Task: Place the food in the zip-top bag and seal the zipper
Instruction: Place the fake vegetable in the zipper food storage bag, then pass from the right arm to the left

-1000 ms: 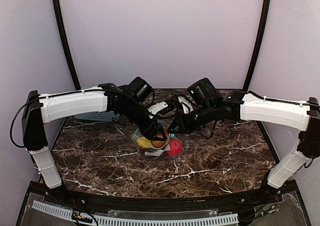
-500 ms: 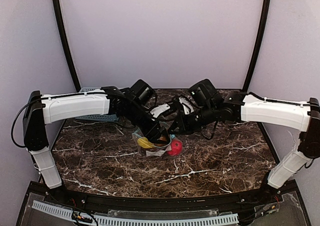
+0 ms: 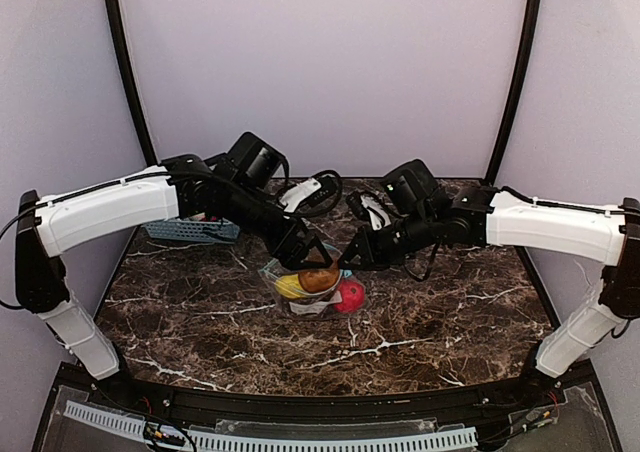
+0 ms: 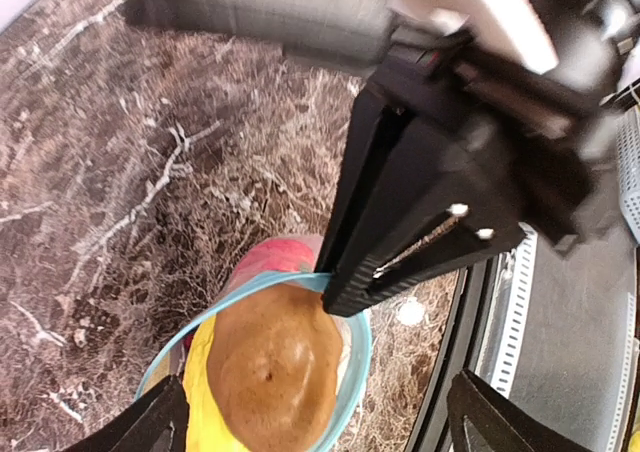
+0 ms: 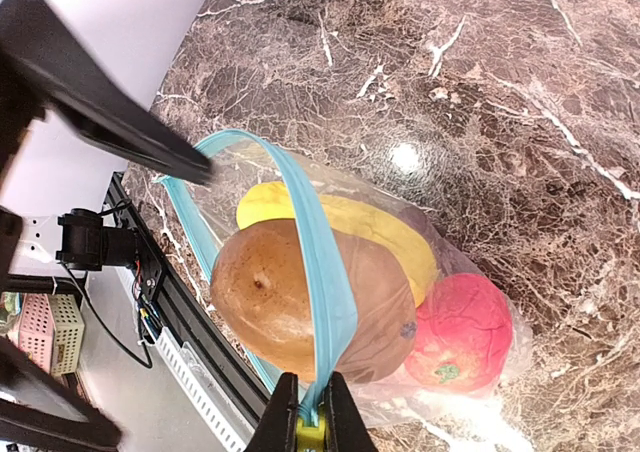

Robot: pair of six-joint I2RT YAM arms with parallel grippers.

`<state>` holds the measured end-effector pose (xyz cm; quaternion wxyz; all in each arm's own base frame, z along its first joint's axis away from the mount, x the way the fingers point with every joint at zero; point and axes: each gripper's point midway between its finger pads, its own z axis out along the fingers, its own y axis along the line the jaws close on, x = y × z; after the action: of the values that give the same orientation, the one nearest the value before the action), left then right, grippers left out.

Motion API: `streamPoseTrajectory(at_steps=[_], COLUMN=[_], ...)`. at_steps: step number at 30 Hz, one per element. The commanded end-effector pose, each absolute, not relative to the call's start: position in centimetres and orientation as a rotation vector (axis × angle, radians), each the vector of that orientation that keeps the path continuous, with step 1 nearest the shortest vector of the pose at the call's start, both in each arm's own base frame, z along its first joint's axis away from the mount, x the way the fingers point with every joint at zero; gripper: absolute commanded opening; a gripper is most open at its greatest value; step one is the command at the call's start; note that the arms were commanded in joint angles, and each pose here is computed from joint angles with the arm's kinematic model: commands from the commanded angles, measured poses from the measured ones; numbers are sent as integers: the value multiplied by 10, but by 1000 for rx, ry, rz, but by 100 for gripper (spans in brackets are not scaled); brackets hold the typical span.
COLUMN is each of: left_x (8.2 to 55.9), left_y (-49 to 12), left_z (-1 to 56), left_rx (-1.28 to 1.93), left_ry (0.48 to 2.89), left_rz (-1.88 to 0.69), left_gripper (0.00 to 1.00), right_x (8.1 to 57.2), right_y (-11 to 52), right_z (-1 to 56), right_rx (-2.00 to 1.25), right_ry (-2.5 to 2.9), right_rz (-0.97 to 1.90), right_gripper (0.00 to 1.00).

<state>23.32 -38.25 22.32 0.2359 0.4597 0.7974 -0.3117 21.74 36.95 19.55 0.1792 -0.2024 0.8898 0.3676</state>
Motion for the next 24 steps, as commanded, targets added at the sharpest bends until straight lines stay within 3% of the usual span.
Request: streamPoseTrajectory(at_steps=[1,7,18,24], left_x=[227,231,237,248], left_y=[-354,-312,-275,-277], left_z=[238,216,179,177], left_rx=[1140,926,770,743], left_ry=[2248,2371,2482,2459], left_rz=[-855,-791,-650,-638], left_gripper=[91,84,85,65], right_x=[222,222,222,221], right_y=[372,373,374,372], right_z=[212,211,213,211], right_rx=[-559,-561,-562,-557], right_ry=[2451,2453,2450,2455], right_rz=[1082,1084,1092,1087], right_gripper=[7,7,7,7])
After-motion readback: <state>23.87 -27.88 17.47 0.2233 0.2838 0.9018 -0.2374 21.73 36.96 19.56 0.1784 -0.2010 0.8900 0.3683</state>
